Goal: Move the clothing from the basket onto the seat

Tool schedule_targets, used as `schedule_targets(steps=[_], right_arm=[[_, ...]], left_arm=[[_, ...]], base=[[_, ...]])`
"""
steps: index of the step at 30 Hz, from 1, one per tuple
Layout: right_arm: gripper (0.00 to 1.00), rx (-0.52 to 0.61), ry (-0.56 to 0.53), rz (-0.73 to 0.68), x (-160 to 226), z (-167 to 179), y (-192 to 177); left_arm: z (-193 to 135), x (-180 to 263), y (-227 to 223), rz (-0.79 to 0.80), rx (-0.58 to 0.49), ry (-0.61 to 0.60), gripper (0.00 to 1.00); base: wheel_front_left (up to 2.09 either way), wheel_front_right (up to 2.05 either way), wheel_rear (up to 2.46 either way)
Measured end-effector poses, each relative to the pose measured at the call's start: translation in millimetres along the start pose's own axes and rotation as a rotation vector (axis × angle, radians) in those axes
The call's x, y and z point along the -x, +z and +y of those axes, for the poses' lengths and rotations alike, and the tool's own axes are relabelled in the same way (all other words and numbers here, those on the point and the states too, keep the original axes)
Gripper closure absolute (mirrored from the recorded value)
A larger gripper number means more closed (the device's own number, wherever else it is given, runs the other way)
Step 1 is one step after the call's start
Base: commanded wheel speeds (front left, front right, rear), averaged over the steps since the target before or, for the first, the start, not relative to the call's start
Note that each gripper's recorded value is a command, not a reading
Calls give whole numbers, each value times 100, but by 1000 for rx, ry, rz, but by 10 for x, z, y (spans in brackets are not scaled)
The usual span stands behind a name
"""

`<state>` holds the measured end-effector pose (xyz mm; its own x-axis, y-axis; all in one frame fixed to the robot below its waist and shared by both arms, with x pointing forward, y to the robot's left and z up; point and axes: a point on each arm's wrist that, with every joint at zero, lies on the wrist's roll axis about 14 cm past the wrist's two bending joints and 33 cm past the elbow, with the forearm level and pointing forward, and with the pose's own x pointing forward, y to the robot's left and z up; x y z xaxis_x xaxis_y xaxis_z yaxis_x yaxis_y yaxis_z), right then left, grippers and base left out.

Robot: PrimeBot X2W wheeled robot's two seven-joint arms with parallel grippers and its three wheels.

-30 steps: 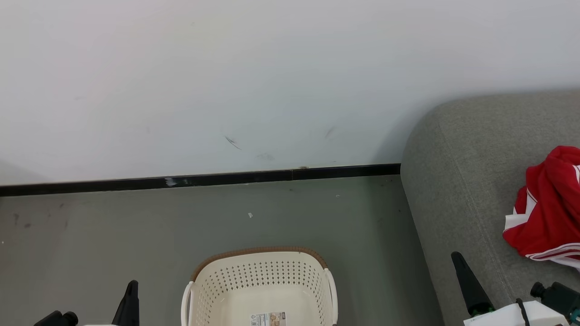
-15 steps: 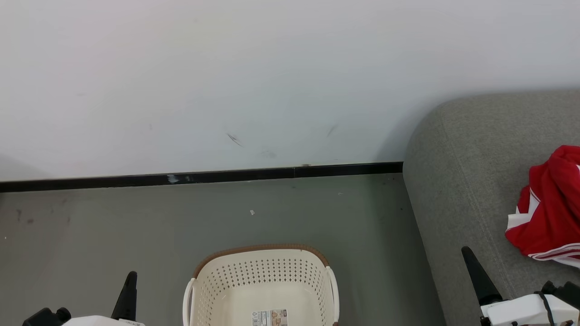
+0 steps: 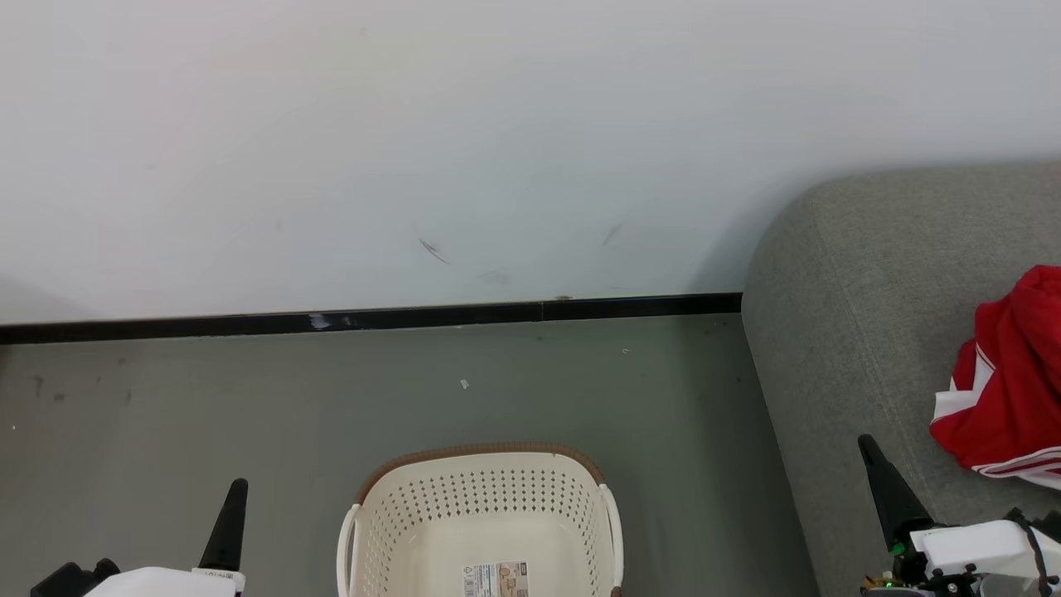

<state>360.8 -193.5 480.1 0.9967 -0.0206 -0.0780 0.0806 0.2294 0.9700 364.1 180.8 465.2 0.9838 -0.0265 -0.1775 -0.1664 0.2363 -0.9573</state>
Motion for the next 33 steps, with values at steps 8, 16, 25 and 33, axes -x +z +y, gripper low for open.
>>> schedule_targets(steps=[8, 16, 25, 33], right_arm=[[100, -114, 7, -7, -85, 41, 56], [100, -228, -9, -5, -104, -9, 77], [100, -246, 4, -6, -145, 41, 89], [100, -246, 2, -7, -143, 33, 93]], left_arm=[[-29, -20, 33, -1, 113, -28, 100], [-114, -58, 80, -9, 228, -77, 100], [-136, -79, 82, -12, 248, -83, 100], [-123, -78, 81, -12, 249, -79, 100]], base=[[0, 0, 0], [0, 0, 0], [0, 0, 0], [0, 0, 0]])
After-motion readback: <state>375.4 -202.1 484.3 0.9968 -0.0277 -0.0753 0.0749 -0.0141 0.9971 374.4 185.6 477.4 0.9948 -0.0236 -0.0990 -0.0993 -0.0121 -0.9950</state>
